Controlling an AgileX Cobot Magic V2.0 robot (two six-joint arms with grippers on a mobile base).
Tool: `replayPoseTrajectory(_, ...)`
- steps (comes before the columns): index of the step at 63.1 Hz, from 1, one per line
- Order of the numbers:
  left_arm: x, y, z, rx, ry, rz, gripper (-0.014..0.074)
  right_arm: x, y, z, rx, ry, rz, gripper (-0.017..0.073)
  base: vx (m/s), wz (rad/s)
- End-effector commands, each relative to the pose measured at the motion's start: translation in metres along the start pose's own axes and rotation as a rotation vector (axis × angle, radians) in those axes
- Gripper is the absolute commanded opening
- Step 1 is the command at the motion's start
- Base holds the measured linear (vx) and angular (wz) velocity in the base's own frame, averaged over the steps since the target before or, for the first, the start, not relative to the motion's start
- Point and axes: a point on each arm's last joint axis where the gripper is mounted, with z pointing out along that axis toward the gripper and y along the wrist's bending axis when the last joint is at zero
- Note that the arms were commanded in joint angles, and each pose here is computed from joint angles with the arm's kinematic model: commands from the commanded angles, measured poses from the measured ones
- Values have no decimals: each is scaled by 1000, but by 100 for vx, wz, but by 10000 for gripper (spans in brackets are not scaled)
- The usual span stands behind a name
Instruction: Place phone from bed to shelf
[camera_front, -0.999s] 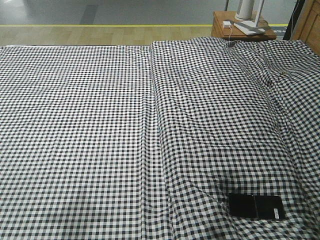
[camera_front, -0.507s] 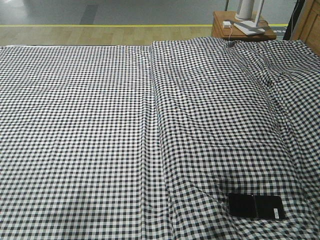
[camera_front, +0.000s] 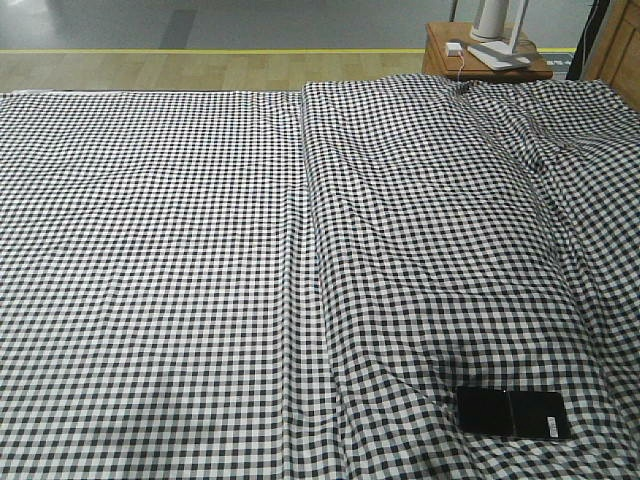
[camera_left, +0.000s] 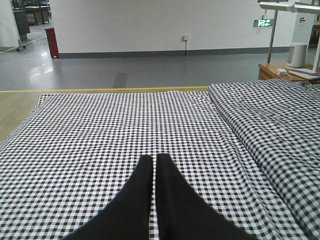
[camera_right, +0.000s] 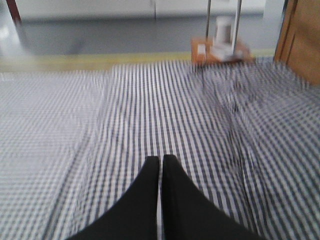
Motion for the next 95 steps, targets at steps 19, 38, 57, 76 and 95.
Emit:
replayPoseTrajectory(19, -14, 2, -3, -10, -107, -14, 1, 17, 0, 63, 1, 250, -107, 279, 0, 0)
replayPoseTrajectory(38, -14, 2, -3, -10, -107, -14, 1, 12, 0, 68, -2, 193, -96, 722, 0, 0)
replayPoseTrajectory(57, -14, 2, -3, -10, -107, -14, 1, 5, 1, 70, -8, 110, -91, 697, 0, 0)
replayPoseTrajectory(76, -14, 2, -3, -10, -107, -14, 1, 10, 0, 68, 5, 221, -43, 651, 0, 0)
replayPoseTrajectory(95, -14, 2, -3, -10, -107, -14, 1, -24, -1, 51, 52, 361, 94, 646, 0, 0)
